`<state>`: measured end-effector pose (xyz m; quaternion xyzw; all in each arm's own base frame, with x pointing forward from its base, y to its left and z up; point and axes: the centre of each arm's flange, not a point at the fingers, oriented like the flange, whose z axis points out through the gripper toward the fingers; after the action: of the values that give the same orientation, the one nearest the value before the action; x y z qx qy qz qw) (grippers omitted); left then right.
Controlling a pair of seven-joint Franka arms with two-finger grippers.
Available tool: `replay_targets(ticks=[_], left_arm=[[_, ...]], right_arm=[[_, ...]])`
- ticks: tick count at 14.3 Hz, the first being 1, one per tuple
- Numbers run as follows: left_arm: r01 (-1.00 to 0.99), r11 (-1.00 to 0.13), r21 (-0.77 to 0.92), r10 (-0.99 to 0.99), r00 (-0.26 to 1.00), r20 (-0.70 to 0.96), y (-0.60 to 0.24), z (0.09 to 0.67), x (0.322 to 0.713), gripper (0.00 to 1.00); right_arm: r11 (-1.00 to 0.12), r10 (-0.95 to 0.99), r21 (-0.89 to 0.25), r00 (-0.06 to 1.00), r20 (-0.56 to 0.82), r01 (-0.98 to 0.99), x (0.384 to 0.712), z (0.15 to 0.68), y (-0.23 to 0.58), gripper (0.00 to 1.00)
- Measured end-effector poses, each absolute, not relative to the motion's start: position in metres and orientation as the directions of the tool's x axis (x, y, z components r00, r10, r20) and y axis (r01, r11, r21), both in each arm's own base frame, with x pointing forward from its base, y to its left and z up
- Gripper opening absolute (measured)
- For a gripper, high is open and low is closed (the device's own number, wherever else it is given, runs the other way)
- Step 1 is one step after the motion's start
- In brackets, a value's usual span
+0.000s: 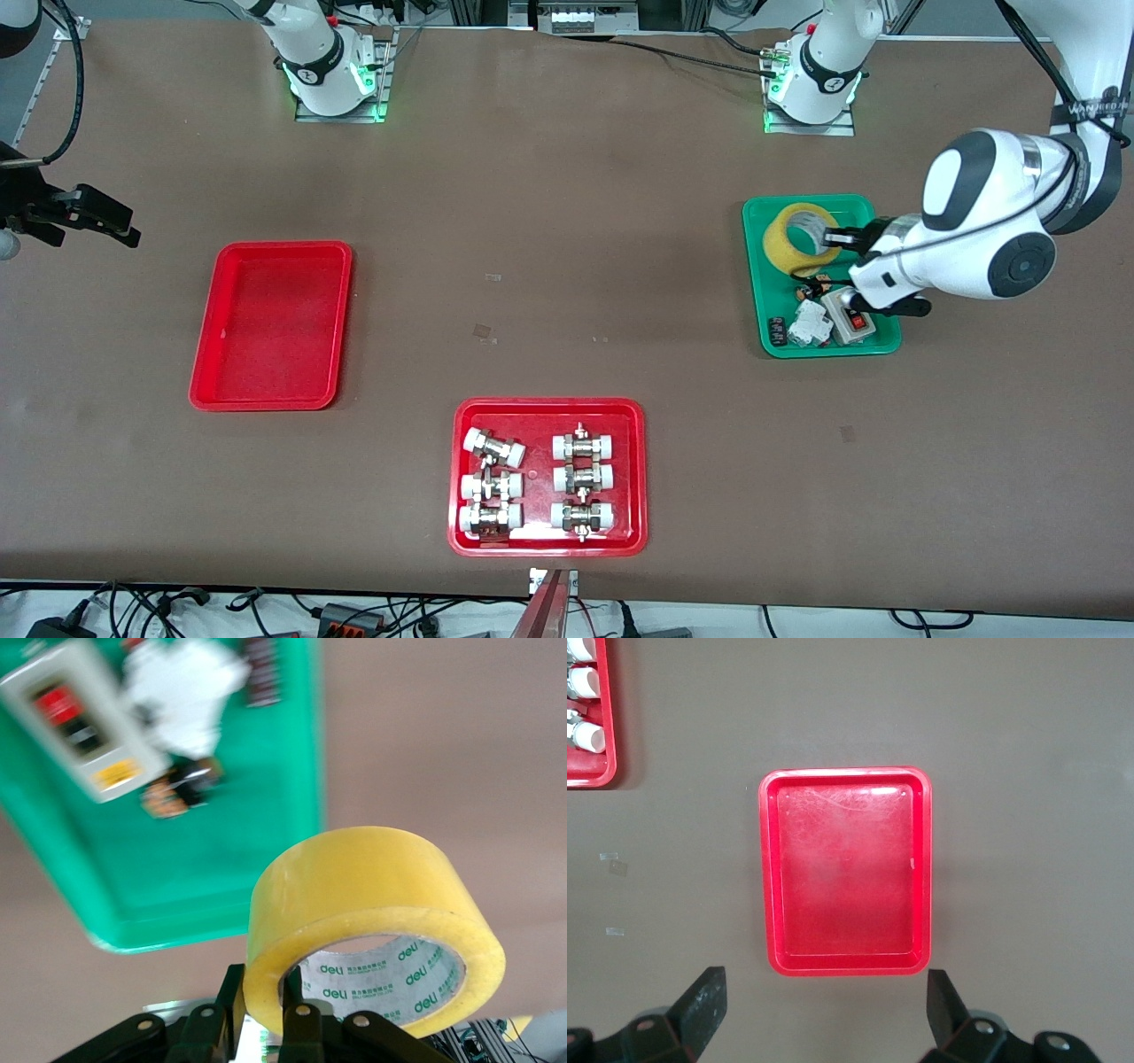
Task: Left arm passes tape to right arm into tray
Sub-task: 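Lift the tape with the left gripper while the right gripper approaches it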
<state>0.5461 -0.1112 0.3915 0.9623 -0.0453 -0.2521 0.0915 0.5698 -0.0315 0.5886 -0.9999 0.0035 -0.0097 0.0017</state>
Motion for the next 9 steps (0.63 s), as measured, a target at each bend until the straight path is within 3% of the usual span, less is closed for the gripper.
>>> replay_targets(ticks=[6,9], left_arm=[[-0.09,-0.839,0.537,-0.317,0.882,-0.348,-0.261,0.496,0.535,0.21],[-0.021,-0.766,0.643,-0.313,0.885,-0.344,-0.312,0.531,0.524,0.21]], right_arm=[[-0.999,0.039,-0.026,0.998,-0.049,0.038,0.567,0.576,-0.006,1.0],[-0.995,0.086,-0.068,0.984,-0.157,0.076,0.57,0.542,0.023,1.0]])
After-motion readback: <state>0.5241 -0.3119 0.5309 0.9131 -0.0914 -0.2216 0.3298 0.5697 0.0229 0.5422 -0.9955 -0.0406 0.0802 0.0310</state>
